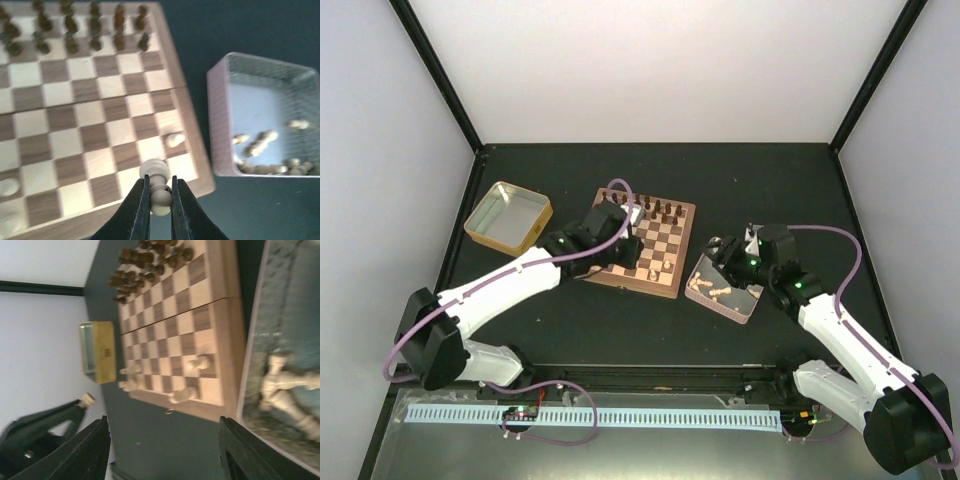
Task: Set up the chess pieces on the board
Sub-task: Place the chess piece on the chessboard.
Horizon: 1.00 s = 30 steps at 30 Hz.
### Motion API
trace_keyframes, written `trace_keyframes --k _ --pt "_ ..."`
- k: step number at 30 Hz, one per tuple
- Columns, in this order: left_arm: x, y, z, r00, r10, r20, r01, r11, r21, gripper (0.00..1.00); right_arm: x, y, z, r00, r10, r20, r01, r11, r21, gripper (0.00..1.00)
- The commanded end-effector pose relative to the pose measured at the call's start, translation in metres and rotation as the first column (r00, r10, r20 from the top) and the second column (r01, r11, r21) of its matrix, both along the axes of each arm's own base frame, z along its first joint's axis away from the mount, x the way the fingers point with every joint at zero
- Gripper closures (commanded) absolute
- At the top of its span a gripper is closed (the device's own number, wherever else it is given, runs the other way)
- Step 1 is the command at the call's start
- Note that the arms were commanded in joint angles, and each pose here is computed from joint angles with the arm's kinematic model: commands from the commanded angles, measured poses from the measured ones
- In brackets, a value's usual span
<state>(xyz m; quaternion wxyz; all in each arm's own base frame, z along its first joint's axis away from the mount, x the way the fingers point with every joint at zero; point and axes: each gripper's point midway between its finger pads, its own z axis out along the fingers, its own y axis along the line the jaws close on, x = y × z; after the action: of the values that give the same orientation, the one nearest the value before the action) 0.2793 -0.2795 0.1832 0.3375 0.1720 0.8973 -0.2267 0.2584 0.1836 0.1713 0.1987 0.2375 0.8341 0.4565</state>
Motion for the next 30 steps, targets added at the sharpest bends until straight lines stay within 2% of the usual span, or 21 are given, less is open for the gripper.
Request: trace_keyframes --k 1,7,10,18,26,30 --pt "-0.009 0.019 -0.018 0.983 -0.057 -0.176 0.072 0.994 0.081 0.98 0.003 -0.028 -0.010 0.996 -0.009 0.087 0.029 0.972 -0.233 0.40" --pt "-0.001 0.002 -0.055 0.923 -0.095 -0.372 0.166 0.972 0.165 0.98 0.006 -0.058 -0.013 0.991 -0.041 0.127 0.091 0.904 -0.418 0.40" --pt "0.005 -0.010 -0.065 0.907 -0.111 -0.406 0.187 0.971 0.151 0.97 0.005 -0.066 -0.015 0.990 -0.046 0.135 0.104 0.880 -0.464 0.40" --pt "0.013 -0.028 -0.092 0.859 -0.100 -0.502 0.204 0.966 0.156 0.96 0.001 -0.071 -0.027 0.991 -0.044 0.125 0.100 0.867 -0.488 0.39" --pt "0.018 -0.038 -0.098 0.850 -0.104 -0.516 0.210 0.966 0.152 0.95 0.000 -0.070 -0.036 0.993 -0.037 0.111 0.088 0.865 -0.494 0.39" --pt "0.021 -0.035 -0.106 0.853 -0.083 -0.515 0.214 0.956 0.201 0.94 0.000 -0.069 -0.038 0.994 -0.033 0.107 0.082 0.866 -0.494 0.39"
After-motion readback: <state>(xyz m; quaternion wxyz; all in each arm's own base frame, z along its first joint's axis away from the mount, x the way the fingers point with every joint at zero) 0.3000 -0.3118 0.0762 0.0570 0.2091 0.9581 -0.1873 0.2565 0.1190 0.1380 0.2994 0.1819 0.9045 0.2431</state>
